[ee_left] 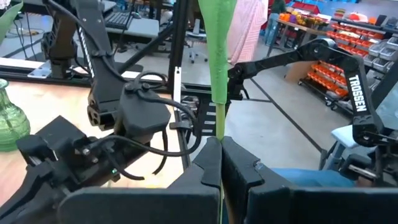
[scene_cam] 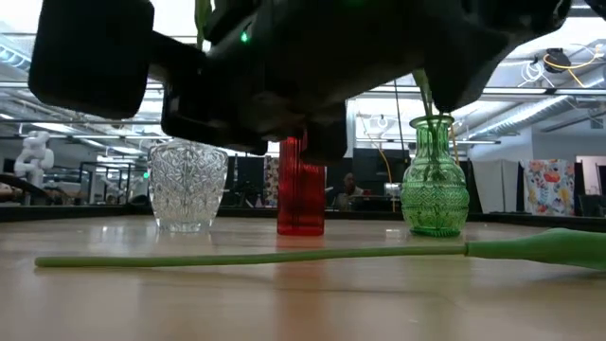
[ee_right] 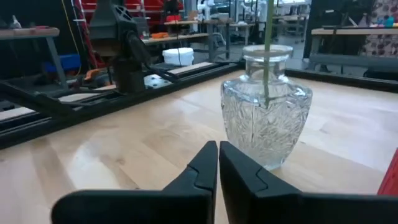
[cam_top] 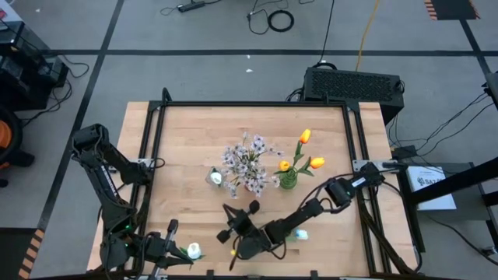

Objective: Sort flowers into vase by color
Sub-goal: Put the left white tulip into the transparent vase

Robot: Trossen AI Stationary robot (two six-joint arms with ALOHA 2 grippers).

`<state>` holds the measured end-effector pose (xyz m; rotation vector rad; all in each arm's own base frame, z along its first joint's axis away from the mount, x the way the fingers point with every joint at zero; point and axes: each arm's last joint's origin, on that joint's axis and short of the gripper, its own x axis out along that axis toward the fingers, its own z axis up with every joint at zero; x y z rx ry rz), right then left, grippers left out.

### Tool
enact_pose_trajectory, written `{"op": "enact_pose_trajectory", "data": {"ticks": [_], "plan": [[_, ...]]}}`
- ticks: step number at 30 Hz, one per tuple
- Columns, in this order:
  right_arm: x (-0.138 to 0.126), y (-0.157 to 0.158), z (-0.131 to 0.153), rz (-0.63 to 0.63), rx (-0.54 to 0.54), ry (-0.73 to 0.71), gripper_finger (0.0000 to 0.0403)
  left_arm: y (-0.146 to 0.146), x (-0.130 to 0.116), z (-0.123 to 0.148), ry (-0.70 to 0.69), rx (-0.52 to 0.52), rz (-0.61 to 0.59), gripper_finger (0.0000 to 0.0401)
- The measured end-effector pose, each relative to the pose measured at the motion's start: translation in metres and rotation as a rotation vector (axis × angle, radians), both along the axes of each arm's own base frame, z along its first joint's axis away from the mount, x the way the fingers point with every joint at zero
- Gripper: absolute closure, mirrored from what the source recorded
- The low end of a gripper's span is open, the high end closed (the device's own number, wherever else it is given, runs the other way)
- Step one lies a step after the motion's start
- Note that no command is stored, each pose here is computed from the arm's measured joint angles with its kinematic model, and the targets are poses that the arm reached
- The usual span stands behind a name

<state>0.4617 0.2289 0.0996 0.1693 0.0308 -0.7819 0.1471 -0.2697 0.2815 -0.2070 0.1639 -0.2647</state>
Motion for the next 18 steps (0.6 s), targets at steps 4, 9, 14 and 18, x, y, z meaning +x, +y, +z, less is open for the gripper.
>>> {"op": "enact_pose_trajectory", "data": {"ticks": [4,9,14,18], "plan": [[0.004,-0.009,0.000,-0.026,-0.026,0.022,0.0401,0.000,0.000,0.000,0.000,0.002,0.000,0.0400],[0.010,-0.024,0.000,-0.064,-0.052,0.044,0.0402,0.000,0.000,0.000,0.000,0.004,0.000,0.0400],[0.015,-0.036,0.000,-0.097,-0.055,0.046,0.0402,0.000,0.000,-0.001,0.002,0.007,0.000,0.0400],[0.017,-0.041,-0.001,-0.108,-0.061,0.057,0.0403,0.000,0.000,-0.001,0.003,0.009,0.000,0.0400]]}}
